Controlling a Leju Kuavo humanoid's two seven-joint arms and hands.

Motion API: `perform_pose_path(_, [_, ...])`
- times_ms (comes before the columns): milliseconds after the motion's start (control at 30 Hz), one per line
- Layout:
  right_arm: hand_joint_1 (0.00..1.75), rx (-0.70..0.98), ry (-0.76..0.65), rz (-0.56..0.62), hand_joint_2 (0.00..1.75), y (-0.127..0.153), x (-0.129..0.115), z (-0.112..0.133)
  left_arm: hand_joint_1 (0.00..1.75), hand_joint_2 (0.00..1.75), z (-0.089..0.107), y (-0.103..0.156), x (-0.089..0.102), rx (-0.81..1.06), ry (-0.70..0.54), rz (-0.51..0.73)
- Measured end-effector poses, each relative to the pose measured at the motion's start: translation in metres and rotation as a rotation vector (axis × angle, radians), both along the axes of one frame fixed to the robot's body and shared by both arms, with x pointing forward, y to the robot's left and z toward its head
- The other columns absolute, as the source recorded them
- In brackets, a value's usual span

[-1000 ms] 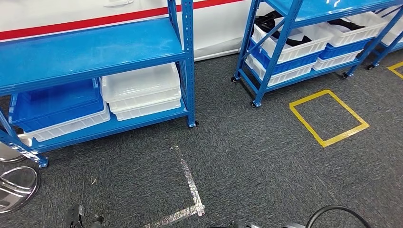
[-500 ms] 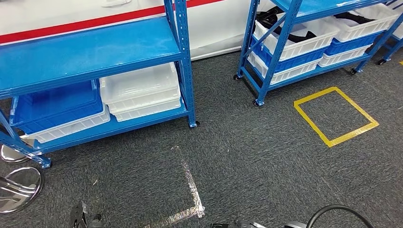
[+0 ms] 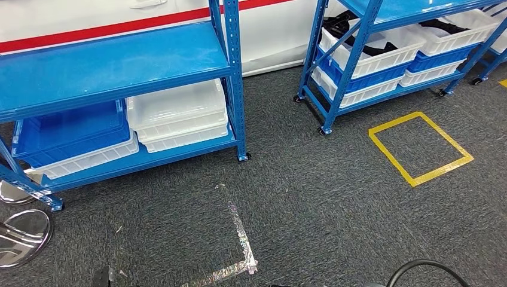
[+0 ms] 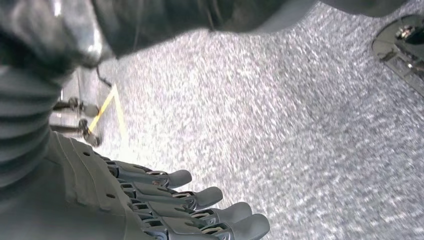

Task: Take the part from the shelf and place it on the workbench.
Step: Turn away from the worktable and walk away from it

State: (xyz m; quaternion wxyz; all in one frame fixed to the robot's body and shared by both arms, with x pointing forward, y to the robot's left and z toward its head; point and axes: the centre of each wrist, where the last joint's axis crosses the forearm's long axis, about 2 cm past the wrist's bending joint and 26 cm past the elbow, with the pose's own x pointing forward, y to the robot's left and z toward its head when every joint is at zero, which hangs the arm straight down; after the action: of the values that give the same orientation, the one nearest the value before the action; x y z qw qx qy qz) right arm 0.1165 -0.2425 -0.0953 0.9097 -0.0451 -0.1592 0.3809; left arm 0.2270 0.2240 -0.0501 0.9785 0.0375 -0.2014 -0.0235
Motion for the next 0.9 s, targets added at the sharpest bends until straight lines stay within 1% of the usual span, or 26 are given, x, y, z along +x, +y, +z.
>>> perform_pose_path(233, [0.00, 0.037, 0.037, -0.062, 1.75, -0.001, -0.020, -0.005, 0.00, 1.75, -0.018, 0.002, -0.037, 0.003, 0.025, -0.092])
perform_pose_path(467, [0.00, 0.079, 0.073, -0.151, 1.75, -0.003, -0.040, -0.009, 0.00, 1.75, -0.032, 0.006, -0.074, -0.017, 0.056, -0.140])
perform_pose_path(533, [0.00, 0.092, 0.083, -0.184, 1.75, -0.004, -0.046, -0.010, 0.00, 0.87, -0.036, 0.008, -0.086, -0.024, 0.066, -0.148])
perform_pose_path(600, [0.00, 0.106, 0.094, -0.216, 0.87, -0.005, -0.052, -0.011, 0.00, 0.00, -0.040, 0.010, -0.098, -0.033, 0.077, -0.153])
perform_pose_path(667, [0.00, 0.116, 0.102, -0.242, 0.00, -0.006, -0.058, -0.012, 0.00, 0.00, -0.043, 0.012, -0.108, -0.040, 0.087, -0.155])
perform_pose_path(900, [0.00, 0.147, 0.118, -0.362, 0.00, -0.012, -0.074, -0.014, 0.00, 0.00, -0.051, 0.023, -0.142, -0.061, 0.115, -0.142])
